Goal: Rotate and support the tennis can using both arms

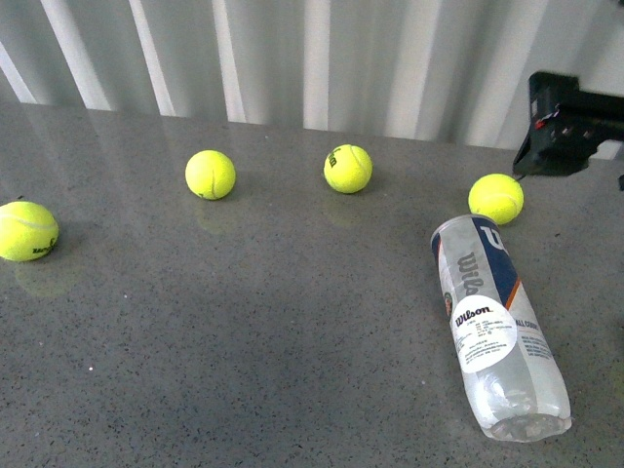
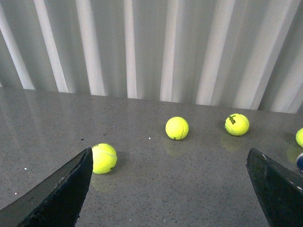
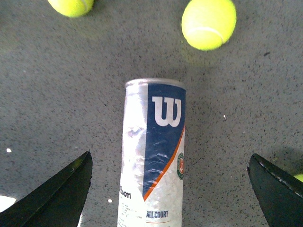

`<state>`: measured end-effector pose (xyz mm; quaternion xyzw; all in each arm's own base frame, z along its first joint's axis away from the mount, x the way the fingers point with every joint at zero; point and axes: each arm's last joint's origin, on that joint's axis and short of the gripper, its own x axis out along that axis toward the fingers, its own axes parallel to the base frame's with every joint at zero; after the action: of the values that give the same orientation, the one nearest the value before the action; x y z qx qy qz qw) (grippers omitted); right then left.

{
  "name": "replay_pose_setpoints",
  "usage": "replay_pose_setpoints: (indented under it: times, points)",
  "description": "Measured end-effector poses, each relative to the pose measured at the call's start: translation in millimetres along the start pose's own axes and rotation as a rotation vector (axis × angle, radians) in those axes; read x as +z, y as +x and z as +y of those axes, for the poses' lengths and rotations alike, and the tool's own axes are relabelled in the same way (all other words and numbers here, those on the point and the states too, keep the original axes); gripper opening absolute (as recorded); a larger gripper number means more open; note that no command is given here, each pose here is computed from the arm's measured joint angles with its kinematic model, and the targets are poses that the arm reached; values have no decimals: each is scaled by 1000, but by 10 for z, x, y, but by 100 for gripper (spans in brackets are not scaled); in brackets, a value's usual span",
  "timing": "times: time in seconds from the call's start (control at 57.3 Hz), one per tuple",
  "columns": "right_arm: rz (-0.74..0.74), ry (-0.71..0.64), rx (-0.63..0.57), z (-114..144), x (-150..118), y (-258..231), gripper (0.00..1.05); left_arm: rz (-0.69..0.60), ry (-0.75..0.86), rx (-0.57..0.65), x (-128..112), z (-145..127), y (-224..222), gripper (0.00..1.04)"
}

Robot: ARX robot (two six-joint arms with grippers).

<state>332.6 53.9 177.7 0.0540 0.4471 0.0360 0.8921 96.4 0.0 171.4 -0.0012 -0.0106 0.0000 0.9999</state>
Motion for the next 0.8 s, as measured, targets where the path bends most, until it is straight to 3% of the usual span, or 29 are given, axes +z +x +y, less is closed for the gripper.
replay_pose_setpoints:
  times: [0.366,0.803]
  points:
    - [90,61,58,3,-253,549,98,0,0,0,1,0,0,98]
    - [143,89,80,112,-373,985,98,0,0,0,0,0,0,98]
